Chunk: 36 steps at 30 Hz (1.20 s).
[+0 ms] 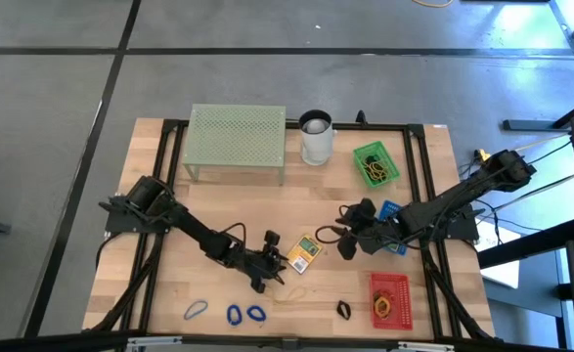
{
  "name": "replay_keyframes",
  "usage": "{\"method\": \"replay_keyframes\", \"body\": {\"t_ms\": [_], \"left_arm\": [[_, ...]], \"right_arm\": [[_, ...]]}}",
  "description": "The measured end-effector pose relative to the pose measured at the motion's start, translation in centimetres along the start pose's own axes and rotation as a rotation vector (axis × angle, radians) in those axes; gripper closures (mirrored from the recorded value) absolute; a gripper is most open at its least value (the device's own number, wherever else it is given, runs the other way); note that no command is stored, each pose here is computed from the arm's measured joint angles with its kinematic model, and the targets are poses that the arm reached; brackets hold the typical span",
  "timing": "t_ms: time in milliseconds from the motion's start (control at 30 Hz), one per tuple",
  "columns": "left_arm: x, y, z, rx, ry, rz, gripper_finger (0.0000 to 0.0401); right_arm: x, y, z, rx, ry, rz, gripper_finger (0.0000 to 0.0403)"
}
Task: Pick & Place Office Desk Supplies
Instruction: Put the yellow crayon box into the blue bin
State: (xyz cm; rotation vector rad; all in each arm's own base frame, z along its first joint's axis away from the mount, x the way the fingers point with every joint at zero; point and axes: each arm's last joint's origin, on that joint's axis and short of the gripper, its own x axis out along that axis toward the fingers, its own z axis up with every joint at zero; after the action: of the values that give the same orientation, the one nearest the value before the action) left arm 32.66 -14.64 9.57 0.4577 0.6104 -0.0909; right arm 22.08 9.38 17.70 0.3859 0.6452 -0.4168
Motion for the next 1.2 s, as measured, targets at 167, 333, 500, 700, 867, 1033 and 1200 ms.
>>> {"method": "replay_keyframes", "body": {"t_ms": [167, 333, 500, 700, 867, 1033, 1200], "left_arm": [[0.0, 0.0, 0.1, -0.005, -0.011, 0.002, 0.0286], [0.0, 0.0, 0.1, -0.007, -0.011, 0.002, 0.0286], [0.0, 0.0, 0.1, -0.013, -0.011, 0.002, 0.0286], [0.0, 0.0, 0.1, -0.012, -0.009, 0.002, 0.0285], [0.2, 0.3, 0.0, -0.018, -0.005, 0.01, 0.0289], [0.7, 0.8, -0.4, -0.038, 0.003, 0.019, 0.0289], [1.2, 1.1, -0.6, -0.051, -0.006, 0.009, 0.029]], "right_arm": [[0.1, 0.1, 0.0, 0.087, 0.016, 0.017, 0.026], [0.3, 0.2, 0.1, 0.148, 0.048, 0.052, 0.0258], [0.9, 0.2, 0.4, 0.198, 0.114, 0.119, 0.0228], [2.4, 0.1, 0.9, 0.273, 0.145, 0.154, 0.0165], [4.7, -0.1, 0.4, 0.324, 0.232, 0.181, 0.0132], [6.7, -0.7, -0.3, 0.331, 0.283, 0.146, 0.0127], [8.1, -1.0, -0.9, 0.333, 0.321, 0.12, 0.0131]]}}
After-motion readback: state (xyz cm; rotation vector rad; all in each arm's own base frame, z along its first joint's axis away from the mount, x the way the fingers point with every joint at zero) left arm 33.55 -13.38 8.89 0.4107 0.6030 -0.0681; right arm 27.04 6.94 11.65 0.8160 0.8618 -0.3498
